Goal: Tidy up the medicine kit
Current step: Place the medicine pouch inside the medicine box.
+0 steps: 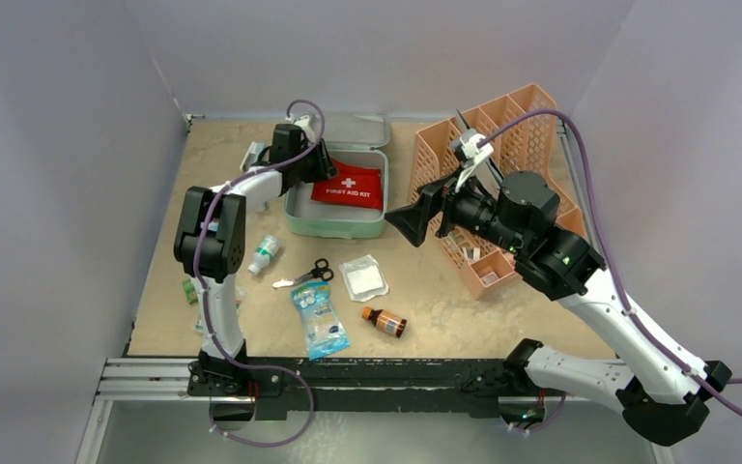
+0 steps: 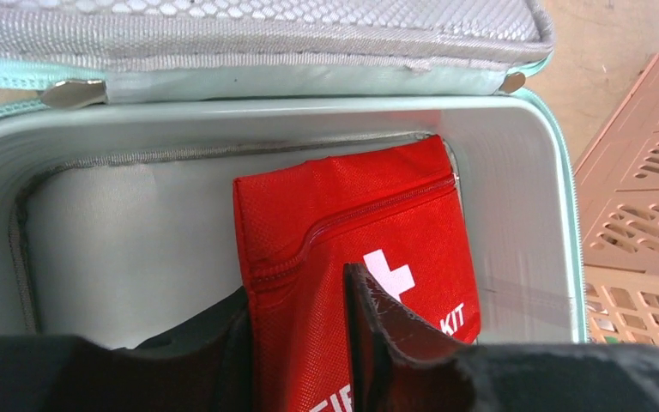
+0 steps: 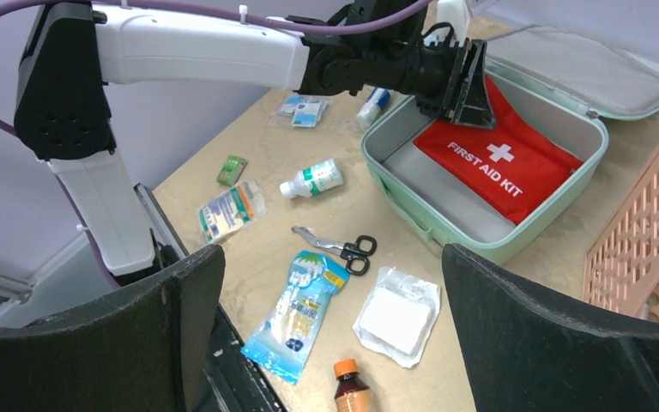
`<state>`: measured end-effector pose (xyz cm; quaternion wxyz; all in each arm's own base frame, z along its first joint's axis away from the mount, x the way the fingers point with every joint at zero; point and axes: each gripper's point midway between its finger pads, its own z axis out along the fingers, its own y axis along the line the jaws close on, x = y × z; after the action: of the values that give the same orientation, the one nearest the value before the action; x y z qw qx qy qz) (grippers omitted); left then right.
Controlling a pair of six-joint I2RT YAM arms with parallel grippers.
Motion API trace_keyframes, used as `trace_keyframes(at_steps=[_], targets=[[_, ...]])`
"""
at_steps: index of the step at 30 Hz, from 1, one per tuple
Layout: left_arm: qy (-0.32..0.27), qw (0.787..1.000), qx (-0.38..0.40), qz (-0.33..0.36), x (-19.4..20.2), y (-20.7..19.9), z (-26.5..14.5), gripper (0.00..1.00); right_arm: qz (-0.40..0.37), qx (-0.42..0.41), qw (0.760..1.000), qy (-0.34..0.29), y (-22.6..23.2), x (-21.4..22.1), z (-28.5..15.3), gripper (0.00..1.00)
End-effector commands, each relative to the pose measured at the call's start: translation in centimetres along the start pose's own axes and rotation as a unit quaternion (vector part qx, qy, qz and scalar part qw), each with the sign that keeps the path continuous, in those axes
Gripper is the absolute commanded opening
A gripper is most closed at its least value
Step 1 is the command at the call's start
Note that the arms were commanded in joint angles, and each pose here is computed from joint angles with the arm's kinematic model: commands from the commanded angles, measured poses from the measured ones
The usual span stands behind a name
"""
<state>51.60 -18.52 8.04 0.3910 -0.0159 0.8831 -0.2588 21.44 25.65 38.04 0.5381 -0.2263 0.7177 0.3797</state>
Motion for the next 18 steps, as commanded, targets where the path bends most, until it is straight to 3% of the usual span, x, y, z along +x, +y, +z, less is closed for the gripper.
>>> trace_keyframes(at_steps=[1, 5, 9, 18], targets=[[-0.043, 0.999, 0.009, 0.024, -4.0, -2.2, -1.6, 0.39, -0.009, 0.004, 1.0, -0.018, 0.3, -1.8, -0.9, 0.98], [-0.031, 0.999, -0.008, 0.026, -4.6, -2.4, -2.9, 0.43, -0.01, 0.02, 1.0, 0.002, -0.4, -1.1, -0.8, 0.98], [-0.031, 0.999, -0.011, 0.036, -5.6, -2.9, -3.9, 0.67, -0.011, 0.03, 0.999, 0.025, -0.7, -0.6, -0.6, 0.98], [-0.034, 0.997, -0.013, 0.063, -8.2, -4.6, -6.8, 0.7, -0.018, 0.069, 0.996, 0.052, -2.0, -0.5, -0.4, 0.98]])
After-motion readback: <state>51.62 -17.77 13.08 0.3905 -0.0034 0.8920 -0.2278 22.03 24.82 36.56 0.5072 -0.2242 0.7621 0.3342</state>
